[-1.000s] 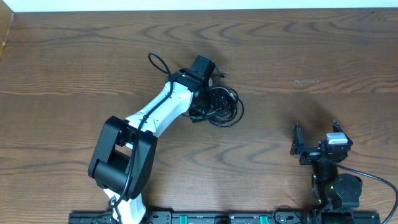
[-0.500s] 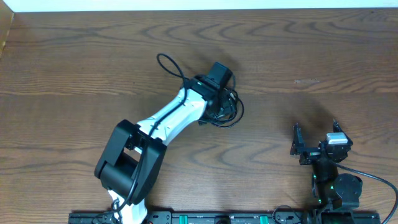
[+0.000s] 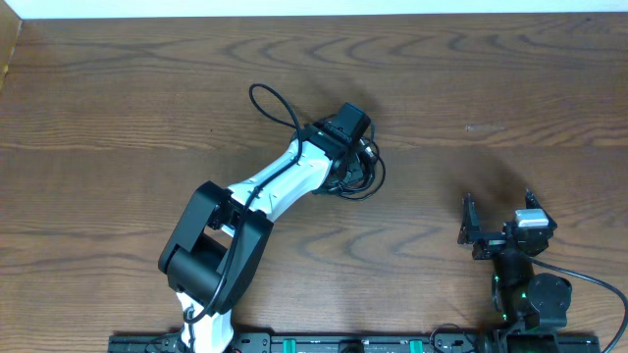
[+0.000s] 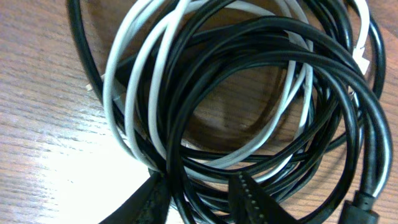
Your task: Untangle cables
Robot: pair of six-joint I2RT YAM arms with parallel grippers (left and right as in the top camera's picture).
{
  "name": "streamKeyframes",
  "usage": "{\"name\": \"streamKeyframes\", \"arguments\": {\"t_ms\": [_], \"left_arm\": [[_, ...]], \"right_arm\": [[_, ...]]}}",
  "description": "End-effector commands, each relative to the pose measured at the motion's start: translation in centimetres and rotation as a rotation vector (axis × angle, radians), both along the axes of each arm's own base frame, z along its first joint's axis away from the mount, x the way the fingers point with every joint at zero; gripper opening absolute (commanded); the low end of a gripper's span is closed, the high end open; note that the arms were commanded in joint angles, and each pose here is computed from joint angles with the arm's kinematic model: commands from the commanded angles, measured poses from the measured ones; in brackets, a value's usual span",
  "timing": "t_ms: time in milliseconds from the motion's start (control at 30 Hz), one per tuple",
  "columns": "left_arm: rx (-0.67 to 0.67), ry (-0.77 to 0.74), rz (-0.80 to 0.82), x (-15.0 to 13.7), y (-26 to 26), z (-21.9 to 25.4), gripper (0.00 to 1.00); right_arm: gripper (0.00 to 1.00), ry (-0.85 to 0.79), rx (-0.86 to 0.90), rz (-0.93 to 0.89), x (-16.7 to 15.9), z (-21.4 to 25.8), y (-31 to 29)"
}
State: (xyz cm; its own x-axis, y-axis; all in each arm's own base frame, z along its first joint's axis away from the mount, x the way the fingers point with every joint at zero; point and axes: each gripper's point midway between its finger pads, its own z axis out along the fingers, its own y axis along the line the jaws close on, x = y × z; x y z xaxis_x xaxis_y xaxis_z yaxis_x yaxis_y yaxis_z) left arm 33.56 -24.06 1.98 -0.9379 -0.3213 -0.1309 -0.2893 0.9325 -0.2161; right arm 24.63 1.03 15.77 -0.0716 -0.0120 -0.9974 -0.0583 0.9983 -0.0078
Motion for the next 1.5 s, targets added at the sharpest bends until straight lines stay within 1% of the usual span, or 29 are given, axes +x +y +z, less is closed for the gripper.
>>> {"name": "streamKeyframes", "arguments": {"t_ms": [0,33,167,200,233,267,400,600,700,800,900,1000,1067,1167,1300,1367,1467], "left_arm": [[0.010,-0.011,0.003,0.2,0.3,0.2,0.32],[0.000,-0.015,-0.004,0.2,0.1,0.6,0.31],[-0.056,-0.056,-0.022,0.4,-0.5,3.1,0.23],[-0.069,-0.076,-0.025,0.5,-0.6,4.1,0.20],[-0.081,-0.098,-0.031,0.6,-0.7,5.1,0.12],[-0.095,-0.122,-0.041,0.7,-0.7,6.2,0.08],[-0.152,-0.213,-0.066,0.6,-0.8,10.7,0.08],[-0.213,-0.324,-0.082,0.1,-0.5,15.8,0.08],[-0.207,-0.366,-0.113,0.1,-0.2,17.0,0.08],[-0.196,-0.383,-0.152,0.2,-0.3,17.1,0.08],[-0.157,-0.415,-0.257,0.2,-0.6,17.0,0.08],[-0.144,-0.490,-0.347,0.8,-1.0,18.2,0.08],[-0.168,-0.543,-0.353,1.2,-1.4,20.0,0.08],[-0.219,-0.681,-0.357,1.9,-1.8,24.8,0.08],[-0.270,-0.870,-0.375,1.4,-1.5,31.2,0.08],[-0.284,-0.918,-0.377,0.7,-1.0,33.0,0.08],[-0.257,-0.942,-0.408,-0.2,-0.2,33.8,0.08]], "right_arm": [[0.99,-0.002,-0.012,0.013,0.0,0.0,0.3],[0.99,-0.002,-0.012,0.013,0.0,0.0,0.3],[0.99,-0.002,-0.012,0.013,0.0,0.0,0.3],[0.99,-0.002,-0.012,0.013,0.0,0.0,0.3],[0.99,-0.002,-0.012,0.013,0.0,0.0,0.3],[0.99,-0.002,-0.012,0.013,0.0,0.0,0.3],[0.99,-0.002,-0.012,0.013,0.0,0.0,0.3],[0.99,-0.002,-0.012,0.013,0.0,0.0,0.3],[0.99,-0.002,-0.012,0.013,0.0,0.0,0.3],[0.99,-0.002,-0.012,0.013,0.0,0.0,0.3],[0.99,-0.002,-0.012,0.013,0.0,0.0,0.3],[0.99,-0.002,-0.012,0.013,0.0,0.0,0.3],[0.99,-0.002,-0.012,0.013,0.0,0.0,0.3],[0.99,-0.002,-0.012,0.013,0.0,0.0,0.3],[0.99,-0.002,-0.012,0.013,0.0,0.0,0.3],[0.99,-0.002,-0.012,0.013,0.0,0.0,0.3],[0.99,-0.002,-0.012,0.013,0.0,0.0,0.3]]}}
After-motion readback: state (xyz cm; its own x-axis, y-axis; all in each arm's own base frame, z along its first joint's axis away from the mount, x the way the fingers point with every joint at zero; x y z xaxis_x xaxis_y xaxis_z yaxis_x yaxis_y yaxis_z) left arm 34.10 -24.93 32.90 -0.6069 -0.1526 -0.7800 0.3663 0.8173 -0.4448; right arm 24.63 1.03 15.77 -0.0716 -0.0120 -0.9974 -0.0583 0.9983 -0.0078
